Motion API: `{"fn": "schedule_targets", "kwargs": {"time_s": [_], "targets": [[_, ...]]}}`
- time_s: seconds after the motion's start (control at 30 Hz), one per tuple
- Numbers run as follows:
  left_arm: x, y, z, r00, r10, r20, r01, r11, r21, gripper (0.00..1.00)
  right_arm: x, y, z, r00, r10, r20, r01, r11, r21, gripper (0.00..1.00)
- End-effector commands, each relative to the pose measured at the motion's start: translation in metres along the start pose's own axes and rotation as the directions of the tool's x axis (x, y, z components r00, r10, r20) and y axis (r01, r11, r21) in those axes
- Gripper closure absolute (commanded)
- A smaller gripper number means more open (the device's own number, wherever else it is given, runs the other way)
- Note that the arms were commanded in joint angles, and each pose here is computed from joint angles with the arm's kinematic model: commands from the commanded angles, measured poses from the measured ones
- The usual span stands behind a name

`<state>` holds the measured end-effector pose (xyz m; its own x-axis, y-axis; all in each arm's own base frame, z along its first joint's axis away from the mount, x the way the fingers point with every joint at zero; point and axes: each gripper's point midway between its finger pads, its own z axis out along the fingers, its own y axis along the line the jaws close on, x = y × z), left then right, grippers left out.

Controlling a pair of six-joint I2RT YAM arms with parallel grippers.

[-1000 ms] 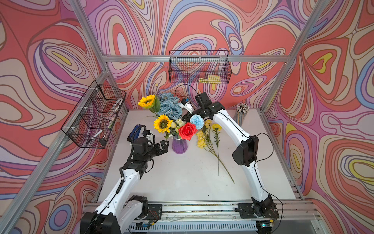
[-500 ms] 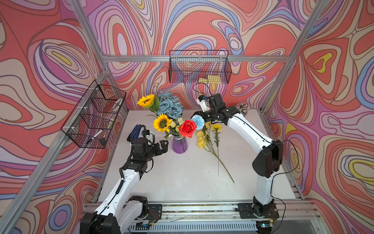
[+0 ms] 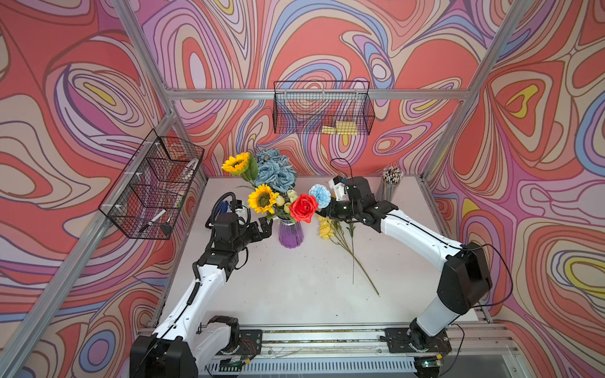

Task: Pick out yellow flowers from the vase
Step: Adjust the vase at the center of the board.

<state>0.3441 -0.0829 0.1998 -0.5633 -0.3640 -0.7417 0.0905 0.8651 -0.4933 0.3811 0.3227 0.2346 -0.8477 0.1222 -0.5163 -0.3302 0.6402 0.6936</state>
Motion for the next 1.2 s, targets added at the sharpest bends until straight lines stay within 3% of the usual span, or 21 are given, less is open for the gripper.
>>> {"fn": "schedule_targets", "kwargs": {"time_s": [0.0,0.43,0.8,1.17], "targets": [[-0.01,-0.006,0.001,1.0,0.012,0.015,-0.012,1.0,0.022,0.04,-0.006,0.023,0.008,1.0,0.003,-0.003,-0.003,0.997,-0.076,0.4],[-0.02,-0.013,-0.01,0.999,0.024,0.046,-0.026,0.999,0.034,0.04,0.006,0.018,0.034,0.996,0.007,-0.085,-0.013,0.998,-0.065,0.52],[-0.022,-0.017,-0.016,0.998,0.024,0.055,-0.027,0.999,0.046,0.04,0.008,0.015,0.044,0.993,0.001,-0.119,-0.007,0.999,-0.053,0.71],[-0.003,-0.013,-0.033,0.999,-0.007,0.044,0.005,0.999,0.043,0.04,-0.001,0.016,0.062,0.981,-0.053,-0.185,0.048,0.998,-0.033,0.82]]}}
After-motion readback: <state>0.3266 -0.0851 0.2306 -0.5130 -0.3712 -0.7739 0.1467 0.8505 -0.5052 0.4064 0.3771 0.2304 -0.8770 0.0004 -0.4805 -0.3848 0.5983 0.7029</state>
